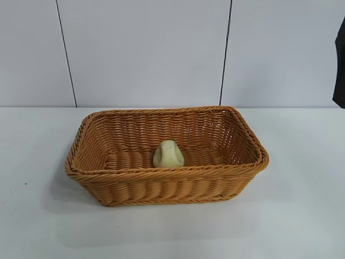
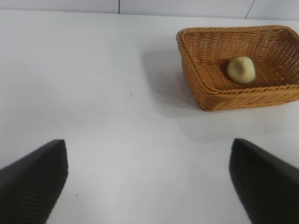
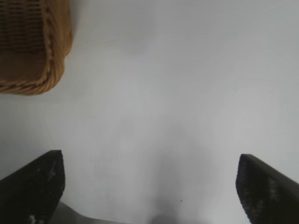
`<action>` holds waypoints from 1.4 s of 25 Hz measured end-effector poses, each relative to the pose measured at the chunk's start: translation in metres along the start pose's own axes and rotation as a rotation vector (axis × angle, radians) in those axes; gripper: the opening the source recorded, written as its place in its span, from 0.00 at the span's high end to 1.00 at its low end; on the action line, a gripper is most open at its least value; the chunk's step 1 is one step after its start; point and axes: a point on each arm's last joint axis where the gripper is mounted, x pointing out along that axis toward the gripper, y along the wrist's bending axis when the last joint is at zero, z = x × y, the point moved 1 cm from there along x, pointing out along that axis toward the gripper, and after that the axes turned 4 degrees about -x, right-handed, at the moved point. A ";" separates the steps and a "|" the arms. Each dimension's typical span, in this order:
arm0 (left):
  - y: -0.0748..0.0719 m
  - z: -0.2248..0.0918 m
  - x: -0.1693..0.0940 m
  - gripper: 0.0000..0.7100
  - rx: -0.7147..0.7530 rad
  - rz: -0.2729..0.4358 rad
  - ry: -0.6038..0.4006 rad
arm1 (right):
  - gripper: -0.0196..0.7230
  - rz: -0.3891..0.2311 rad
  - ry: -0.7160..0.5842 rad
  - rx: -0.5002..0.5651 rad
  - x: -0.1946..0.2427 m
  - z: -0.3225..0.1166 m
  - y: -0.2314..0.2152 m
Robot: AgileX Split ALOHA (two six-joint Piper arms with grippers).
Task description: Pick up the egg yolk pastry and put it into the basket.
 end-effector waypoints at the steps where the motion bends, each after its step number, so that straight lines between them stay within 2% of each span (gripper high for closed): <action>1: 0.000 0.000 0.000 0.03 0.000 0.000 0.000 | 0.04 0.002 -0.002 0.001 -0.001 -0.009 0.002; 7: 0.000 0.000 0.000 0.03 0.000 0.000 0.000 | 0.04 -0.032 -0.059 -0.007 -0.007 -0.069 0.001; 15: 0.000 0.000 0.000 0.03 0.000 0.000 0.000 | 0.04 -0.040 -0.202 -0.019 0.022 -0.148 -0.001; 24: 0.000 0.000 0.000 0.03 0.000 0.000 0.000 | 0.04 -0.043 -0.597 -0.034 -0.012 -0.190 0.001; 35: 0.000 0.000 0.000 0.03 0.000 0.000 0.000 | 0.04 -0.064 -0.950 -0.003 -0.032 -0.240 -0.001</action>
